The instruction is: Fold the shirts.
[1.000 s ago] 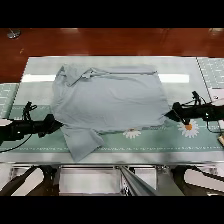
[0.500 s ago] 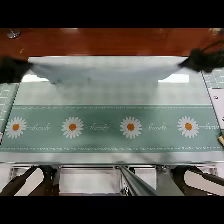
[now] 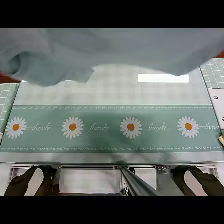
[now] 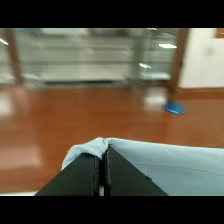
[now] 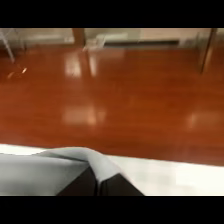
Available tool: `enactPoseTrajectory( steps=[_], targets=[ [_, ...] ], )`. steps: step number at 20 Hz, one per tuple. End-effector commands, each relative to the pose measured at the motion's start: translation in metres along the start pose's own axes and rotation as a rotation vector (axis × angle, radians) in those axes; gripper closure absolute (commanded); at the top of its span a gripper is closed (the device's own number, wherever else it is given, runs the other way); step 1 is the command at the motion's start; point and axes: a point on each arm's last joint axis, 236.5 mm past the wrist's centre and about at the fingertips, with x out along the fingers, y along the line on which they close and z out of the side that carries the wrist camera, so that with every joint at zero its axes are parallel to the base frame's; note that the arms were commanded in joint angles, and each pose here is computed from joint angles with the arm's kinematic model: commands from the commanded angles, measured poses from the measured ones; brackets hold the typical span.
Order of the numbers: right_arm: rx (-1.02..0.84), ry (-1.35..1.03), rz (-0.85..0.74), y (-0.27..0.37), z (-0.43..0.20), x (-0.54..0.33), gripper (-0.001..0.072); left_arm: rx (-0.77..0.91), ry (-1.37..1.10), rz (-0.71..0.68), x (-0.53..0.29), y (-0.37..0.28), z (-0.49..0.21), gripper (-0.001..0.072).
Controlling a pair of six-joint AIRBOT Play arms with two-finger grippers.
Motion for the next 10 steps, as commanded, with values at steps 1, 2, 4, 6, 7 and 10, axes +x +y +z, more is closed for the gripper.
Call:
enactPoseTrajectory(
  steps=[1, 2, 4, 6, 7, 10],
  targets=[
    [-0.045, -0.090, -0.109, 0.007, 0.006, -0.074, 0.0688, 0.170, -0.090, 0.248, -0.087, 0.004, 0.029, 0.0688],
    [-0.041, -0.084, -0.122, 0.008, 0.002, -0.082, 0.0688, 0.173, -0.098, 0.286, -0.104, 0.005, 0.029, 0.0688],
    [-0.035, -0.037, -0.123, 0.010, -0.012, -0.088, 0.0688, 0.182, -0.086, 0.317, -0.125, 0.003, 0.023, 0.0688],
    [-0.013, 0.054, -0.112, 0.010, -0.033, -0.082, 0.0688, 0.150, -0.042, 0.276, -0.125, -0.001, 0.008, 0.0688],
    [0.000, 0.101, -0.109, 0.007, -0.045, -0.074, 0.0688, 0.128, -0.002, 0.251, -0.116, 0.000, -0.005, 0.0688],
    [0.062, 0.264, -0.067, -0.002, -0.092, -0.035, 0.0688, 0.018, 0.192, 0.211, -0.069, 0.018, -0.073, 0.0688]
  ],
)
